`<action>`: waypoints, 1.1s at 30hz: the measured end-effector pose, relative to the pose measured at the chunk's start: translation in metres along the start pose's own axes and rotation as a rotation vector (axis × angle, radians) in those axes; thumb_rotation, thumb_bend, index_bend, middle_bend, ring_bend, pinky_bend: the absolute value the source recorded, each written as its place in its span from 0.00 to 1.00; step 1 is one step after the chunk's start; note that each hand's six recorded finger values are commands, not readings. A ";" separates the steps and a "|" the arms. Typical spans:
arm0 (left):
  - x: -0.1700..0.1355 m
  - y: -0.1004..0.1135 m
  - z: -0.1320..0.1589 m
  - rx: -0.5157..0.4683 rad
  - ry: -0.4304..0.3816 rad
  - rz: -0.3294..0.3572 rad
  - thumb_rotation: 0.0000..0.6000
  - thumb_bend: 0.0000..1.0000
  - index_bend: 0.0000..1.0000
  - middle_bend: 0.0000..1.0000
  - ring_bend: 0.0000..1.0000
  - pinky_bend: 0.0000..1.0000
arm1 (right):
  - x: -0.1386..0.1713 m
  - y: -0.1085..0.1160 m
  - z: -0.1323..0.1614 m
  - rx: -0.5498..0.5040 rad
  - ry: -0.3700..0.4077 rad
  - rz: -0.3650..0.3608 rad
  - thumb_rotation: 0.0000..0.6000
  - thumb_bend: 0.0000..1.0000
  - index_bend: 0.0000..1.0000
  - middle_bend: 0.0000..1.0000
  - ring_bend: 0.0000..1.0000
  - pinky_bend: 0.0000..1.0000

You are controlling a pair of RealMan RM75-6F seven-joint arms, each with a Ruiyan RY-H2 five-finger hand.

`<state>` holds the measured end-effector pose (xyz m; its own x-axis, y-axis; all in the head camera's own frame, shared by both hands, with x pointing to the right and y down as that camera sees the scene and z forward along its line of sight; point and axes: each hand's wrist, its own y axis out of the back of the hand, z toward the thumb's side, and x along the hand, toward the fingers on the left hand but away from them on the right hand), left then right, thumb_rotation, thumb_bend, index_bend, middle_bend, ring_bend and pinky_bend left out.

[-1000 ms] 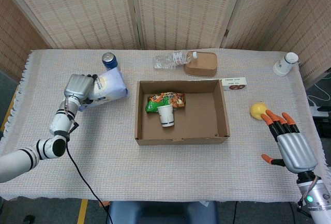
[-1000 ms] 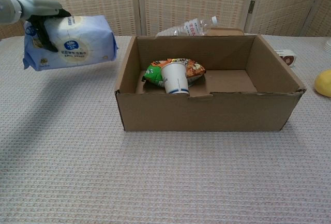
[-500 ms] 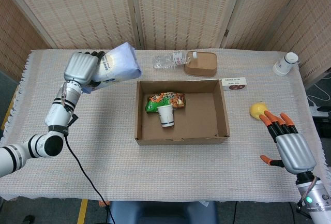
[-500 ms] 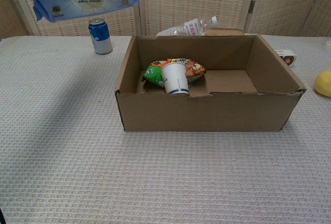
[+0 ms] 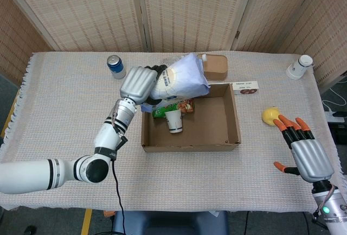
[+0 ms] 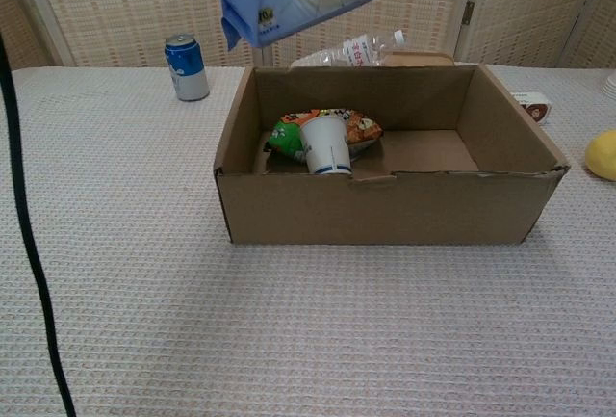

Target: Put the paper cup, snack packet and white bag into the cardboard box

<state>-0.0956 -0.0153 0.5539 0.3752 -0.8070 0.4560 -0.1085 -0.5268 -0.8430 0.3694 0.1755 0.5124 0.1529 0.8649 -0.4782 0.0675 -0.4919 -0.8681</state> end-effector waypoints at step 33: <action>-0.004 -0.019 -0.040 0.135 0.055 0.009 1.00 0.22 0.00 0.00 0.00 0.06 | 0.002 0.000 0.002 -0.001 0.009 0.000 1.00 0.00 0.00 0.00 0.00 0.00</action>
<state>-0.1315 -0.0127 0.5799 0.3238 -0.8266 0.4603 0.0150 -0.4820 -0.8761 0.3673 0.1778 0.5111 0.1622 0.8638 -0.4770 0.0682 -0.4921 -0.8679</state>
